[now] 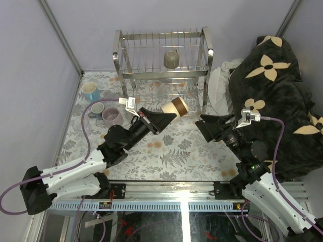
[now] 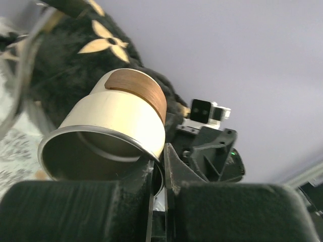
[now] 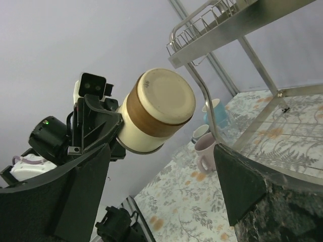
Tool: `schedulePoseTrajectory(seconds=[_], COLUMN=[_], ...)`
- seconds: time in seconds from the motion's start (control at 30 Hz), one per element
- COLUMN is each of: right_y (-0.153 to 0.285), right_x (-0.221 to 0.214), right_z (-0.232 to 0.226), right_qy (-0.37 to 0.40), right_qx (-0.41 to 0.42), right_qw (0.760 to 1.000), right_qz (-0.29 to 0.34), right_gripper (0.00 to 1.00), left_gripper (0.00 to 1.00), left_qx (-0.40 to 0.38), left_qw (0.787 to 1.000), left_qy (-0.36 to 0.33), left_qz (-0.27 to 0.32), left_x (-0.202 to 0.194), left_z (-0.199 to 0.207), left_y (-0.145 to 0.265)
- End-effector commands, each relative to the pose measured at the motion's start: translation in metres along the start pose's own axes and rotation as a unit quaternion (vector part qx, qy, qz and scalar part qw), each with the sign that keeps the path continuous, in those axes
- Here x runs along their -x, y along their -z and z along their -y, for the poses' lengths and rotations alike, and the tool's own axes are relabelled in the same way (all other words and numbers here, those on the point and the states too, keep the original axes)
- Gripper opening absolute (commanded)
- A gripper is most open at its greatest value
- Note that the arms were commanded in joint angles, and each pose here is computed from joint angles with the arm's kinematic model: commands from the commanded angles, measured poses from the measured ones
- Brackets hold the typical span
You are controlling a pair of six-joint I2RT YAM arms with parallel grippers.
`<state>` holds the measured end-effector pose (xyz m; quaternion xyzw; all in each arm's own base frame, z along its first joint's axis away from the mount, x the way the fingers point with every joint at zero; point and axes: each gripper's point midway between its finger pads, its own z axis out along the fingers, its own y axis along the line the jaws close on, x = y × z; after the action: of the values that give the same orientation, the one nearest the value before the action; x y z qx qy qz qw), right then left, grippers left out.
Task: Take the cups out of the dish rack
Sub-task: Place the cup at the center of the board.
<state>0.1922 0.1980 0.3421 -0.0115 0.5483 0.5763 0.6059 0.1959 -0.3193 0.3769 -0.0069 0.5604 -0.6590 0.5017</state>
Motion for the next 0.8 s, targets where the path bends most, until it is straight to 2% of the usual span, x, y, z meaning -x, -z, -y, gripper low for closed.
schedulePoseTrajectory(seconds=[0.0,0.13,0.33,0.57,0.77], right_y=[0.007,0.014,0.022,0.031,0.037], right_x=[0.003,-0.002,-0.013,-0.021,-0.027], right_z=[0.009,0.019,0.036,0.048,0.056], right_qy=[0.043,0.066,0.084,0.098,0.108], right_qx=[-0.026,-0.047,-0.078,-0.093,-0.103], right_qw=[0.999,0.997,0.993,0.990,0.988], right_qz=[0.005,-0.006,-0.028,-0.037,-0.042], right_gripper=[0.90,0.90,0.90,0.90,0.90], left_gripper=[0.00,0.00,0.00,0.00,0.00], left_qx=[0.137,0.278,0.420,0.524,0.559], left_qw=[0.990,0.958,0.902,0.842,0.818], left_qy=[-0.028,-0.045,-0.075,-0.108,-0.128], left_qz=[0.033,0.046,0.065,0.066,0.044], left_x=[0.026,0.043,0.065,0.076,0.060], left_z=[-0.035,-0.072,-0.103,-0.126,-0.152], left_y=[0.018,0.057,0.128,0.200,0.216])
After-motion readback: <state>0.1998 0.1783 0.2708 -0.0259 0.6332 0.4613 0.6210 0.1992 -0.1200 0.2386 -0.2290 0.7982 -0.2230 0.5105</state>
